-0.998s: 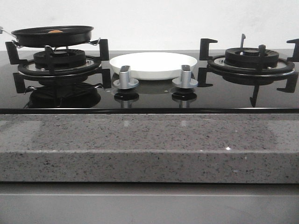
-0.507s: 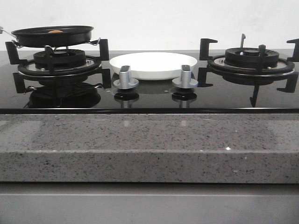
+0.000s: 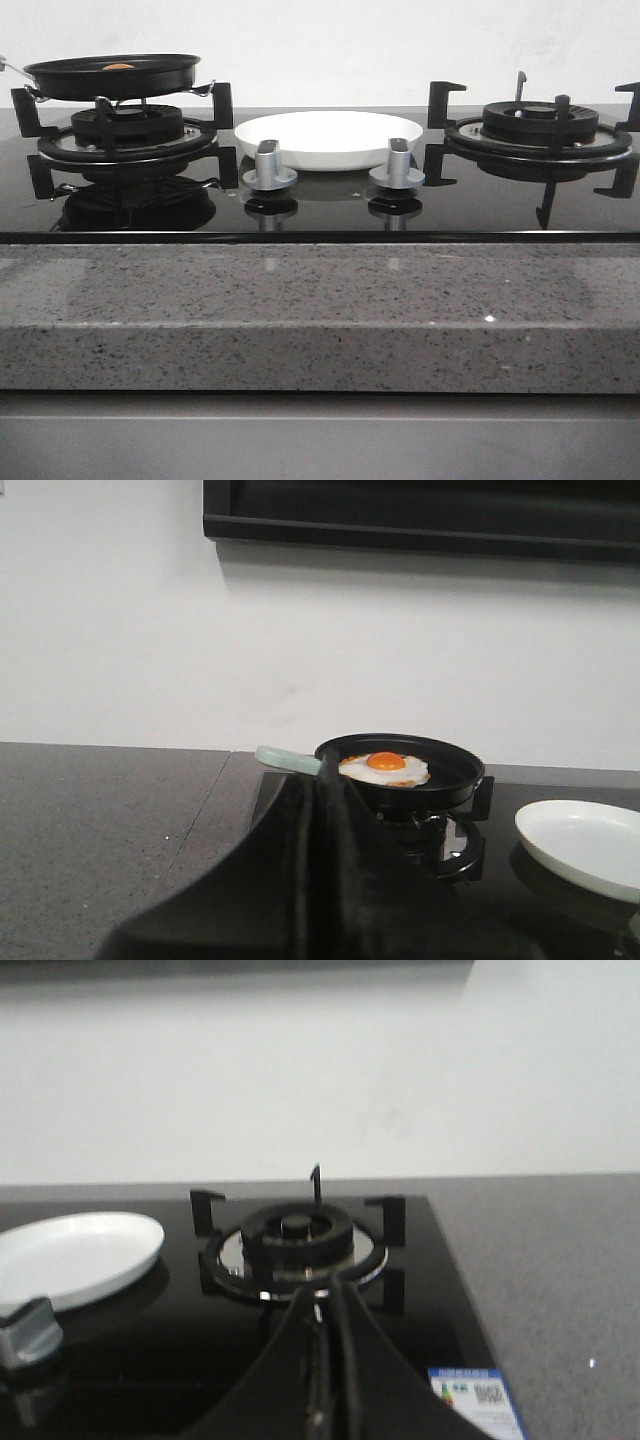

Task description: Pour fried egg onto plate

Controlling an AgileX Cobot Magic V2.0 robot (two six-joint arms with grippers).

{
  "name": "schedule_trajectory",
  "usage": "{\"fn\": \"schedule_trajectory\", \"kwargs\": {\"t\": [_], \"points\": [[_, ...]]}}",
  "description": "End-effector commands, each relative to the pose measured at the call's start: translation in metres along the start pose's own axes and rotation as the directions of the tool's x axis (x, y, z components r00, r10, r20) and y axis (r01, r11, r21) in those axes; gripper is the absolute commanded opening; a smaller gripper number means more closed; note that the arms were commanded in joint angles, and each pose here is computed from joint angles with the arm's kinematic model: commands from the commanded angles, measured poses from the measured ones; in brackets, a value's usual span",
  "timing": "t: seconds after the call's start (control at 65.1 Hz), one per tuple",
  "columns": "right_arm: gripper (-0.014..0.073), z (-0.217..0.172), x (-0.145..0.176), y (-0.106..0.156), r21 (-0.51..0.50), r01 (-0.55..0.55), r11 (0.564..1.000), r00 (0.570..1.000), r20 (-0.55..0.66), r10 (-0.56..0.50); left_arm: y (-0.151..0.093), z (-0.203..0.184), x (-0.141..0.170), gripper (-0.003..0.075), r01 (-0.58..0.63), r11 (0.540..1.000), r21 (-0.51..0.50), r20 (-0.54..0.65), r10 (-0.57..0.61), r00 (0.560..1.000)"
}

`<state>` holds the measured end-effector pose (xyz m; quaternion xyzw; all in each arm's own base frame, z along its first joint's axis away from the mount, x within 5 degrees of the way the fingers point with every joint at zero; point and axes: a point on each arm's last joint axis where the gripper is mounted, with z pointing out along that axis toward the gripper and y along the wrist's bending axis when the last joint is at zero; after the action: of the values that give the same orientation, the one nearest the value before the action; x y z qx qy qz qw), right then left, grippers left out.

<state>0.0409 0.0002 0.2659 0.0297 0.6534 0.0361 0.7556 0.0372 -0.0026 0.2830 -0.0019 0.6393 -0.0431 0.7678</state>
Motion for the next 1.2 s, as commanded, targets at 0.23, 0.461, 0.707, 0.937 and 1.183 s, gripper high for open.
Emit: {"fn": "schedule_trajectory", "kwargs": {"t": [0.23,0.461,0.707,0.937,1.183], "points": [[-0.0067,0.004,-0.098,0.008,0.018,0.054,0.998,0.998,0.036,-0.055,-0.007,0.017,-0.081,-0.0019,0.013,1.0,0.009,-0.099,-0.012,0.995],[-0.0067,0.029,-0.106,0.008,0.024,0.055,0.998,0.996,-0.07,-0.053,-0.006,0.037,-0.085,-0.0019,0.014,1.0,0.004,-0.14,-0.014,0.99],[-0.0067,0.033,-0.105,0.008,0.024,0.055,0.998,0.995,-0.087,-0.052,-0.006,0.042,-0.083,-0.0019,0.015,1.0,0.003,-0.163,-0.014,0.987],[-0.0067,0.033,-0.104,0.008,0.025,0.055,0.998,0.994,-0.093,-0.052,-0.006,0.041,-0.083,-0.0019,0.015,1.0,0.003,-0.164,-0.014,0.986],[0.0193,0.034,-0.103,0.007,0.028,0.066,0.997,0.993,-0.102,-0.063,-0.006,0.042,-0.084,0.0111,0.013,1.0,-0.002,-0.153,-0.013,0.988]]}}
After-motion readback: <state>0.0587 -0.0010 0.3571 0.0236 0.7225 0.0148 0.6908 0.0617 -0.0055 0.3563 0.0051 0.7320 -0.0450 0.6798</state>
